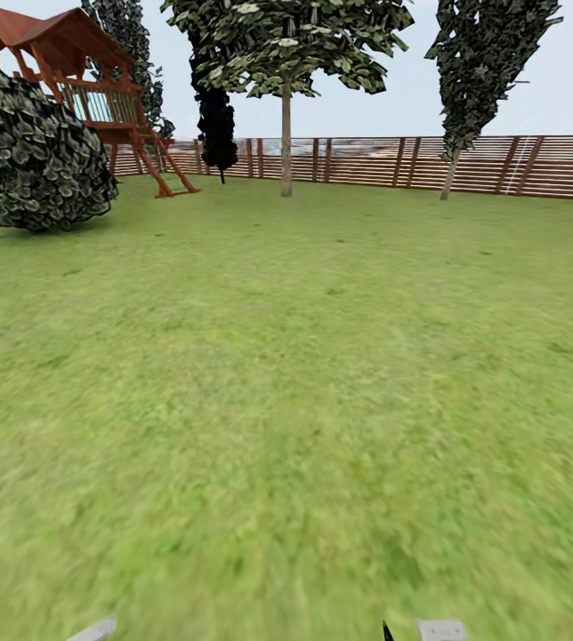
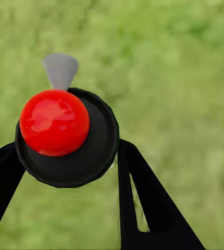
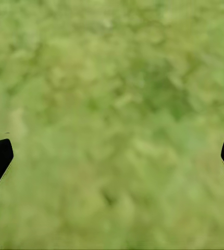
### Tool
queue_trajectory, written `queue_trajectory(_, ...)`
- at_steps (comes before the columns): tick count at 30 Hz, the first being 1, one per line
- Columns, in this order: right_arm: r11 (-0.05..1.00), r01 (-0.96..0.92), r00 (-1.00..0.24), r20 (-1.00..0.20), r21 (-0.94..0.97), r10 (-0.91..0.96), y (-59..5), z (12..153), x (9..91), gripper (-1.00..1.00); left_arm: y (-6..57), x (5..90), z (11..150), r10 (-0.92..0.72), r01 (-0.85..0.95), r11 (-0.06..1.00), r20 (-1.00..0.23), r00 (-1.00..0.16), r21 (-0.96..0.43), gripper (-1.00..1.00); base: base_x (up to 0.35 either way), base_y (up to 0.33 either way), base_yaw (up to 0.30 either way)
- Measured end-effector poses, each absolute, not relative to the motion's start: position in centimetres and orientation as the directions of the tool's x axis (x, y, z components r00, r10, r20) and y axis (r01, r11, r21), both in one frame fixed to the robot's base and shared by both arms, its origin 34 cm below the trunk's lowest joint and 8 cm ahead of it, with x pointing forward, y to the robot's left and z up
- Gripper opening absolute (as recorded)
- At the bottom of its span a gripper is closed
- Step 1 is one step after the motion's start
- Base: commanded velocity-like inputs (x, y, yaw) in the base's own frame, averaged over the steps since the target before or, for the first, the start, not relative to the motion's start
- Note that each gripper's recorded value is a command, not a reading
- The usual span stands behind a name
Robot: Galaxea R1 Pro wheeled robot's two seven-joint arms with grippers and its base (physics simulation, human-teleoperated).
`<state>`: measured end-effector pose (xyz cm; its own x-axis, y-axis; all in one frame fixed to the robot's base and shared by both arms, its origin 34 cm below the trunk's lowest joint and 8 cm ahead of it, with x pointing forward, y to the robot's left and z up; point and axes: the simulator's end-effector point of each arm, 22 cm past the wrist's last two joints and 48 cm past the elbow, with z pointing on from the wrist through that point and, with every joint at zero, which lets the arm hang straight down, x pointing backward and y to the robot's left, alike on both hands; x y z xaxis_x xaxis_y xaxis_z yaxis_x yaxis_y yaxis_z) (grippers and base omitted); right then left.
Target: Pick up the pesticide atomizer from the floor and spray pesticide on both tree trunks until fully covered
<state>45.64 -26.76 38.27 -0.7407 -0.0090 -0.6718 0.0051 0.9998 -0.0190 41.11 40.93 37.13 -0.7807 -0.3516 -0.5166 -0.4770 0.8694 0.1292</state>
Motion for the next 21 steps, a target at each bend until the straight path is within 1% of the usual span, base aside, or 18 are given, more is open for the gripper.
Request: queue_trajectory(21, 1.000, 0.005, -0.741, -0.672, -0.019, -0.009, -26.74, 38.26, 45.63, 1.00, 40.89, 41.10, 37.13, -0.352, -0.478, 0.869, -0.517, -0.780, 0.129, -1.00, 0.341, 0.000, 0.000)
